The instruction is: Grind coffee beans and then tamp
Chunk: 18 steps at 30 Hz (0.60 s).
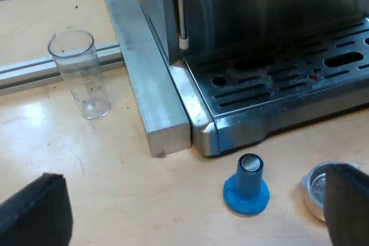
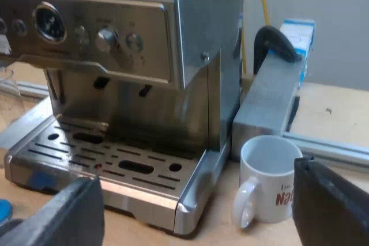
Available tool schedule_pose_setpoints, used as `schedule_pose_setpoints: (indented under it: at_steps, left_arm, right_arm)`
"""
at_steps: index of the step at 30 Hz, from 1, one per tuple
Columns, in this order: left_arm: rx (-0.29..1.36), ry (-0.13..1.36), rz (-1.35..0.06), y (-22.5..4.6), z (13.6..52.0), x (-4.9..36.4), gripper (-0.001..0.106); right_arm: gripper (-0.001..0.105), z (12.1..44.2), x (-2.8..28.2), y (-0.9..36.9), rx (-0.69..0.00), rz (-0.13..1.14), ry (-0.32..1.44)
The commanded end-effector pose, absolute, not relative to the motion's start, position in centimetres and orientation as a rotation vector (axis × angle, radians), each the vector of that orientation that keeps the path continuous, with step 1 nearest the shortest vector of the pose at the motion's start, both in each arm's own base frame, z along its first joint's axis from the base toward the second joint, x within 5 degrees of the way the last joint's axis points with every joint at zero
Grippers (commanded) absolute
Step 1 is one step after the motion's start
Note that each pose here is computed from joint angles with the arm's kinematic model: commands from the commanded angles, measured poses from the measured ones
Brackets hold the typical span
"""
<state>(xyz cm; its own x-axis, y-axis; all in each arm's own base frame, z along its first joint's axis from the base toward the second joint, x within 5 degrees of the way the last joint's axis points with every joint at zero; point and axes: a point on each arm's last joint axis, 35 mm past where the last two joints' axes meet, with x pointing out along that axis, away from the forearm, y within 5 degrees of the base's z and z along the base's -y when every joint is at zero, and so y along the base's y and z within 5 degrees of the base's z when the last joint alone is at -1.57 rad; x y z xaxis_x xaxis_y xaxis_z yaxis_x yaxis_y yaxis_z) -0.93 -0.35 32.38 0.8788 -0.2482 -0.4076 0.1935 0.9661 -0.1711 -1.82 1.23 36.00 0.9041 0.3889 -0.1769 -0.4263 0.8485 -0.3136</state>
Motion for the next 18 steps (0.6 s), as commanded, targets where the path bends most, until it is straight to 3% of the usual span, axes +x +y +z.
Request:
schedule_pose_setpoints:
  at_steps: [1,11,18]
  left_arm:
    - [-0.128,0.42,-0.224,-0.4,32.6,-0.4,0.089]
    - [-0.126,0.364,-0.213,-0.7,31.0,2.1,0.089]
    - [-0.125,0.412,-0.211,-0.8,29.3,2.9,0.089]
  right_arm:
    - [0.069,35.9,-1.4,1.3,-0.352,0.441,0.125]
    - [0.069,32.0,1.1,1.3,-0.335,0.465,0.252]
    - [0.069,30.0,2.1,1.4,-0.325,0.478,0.318]
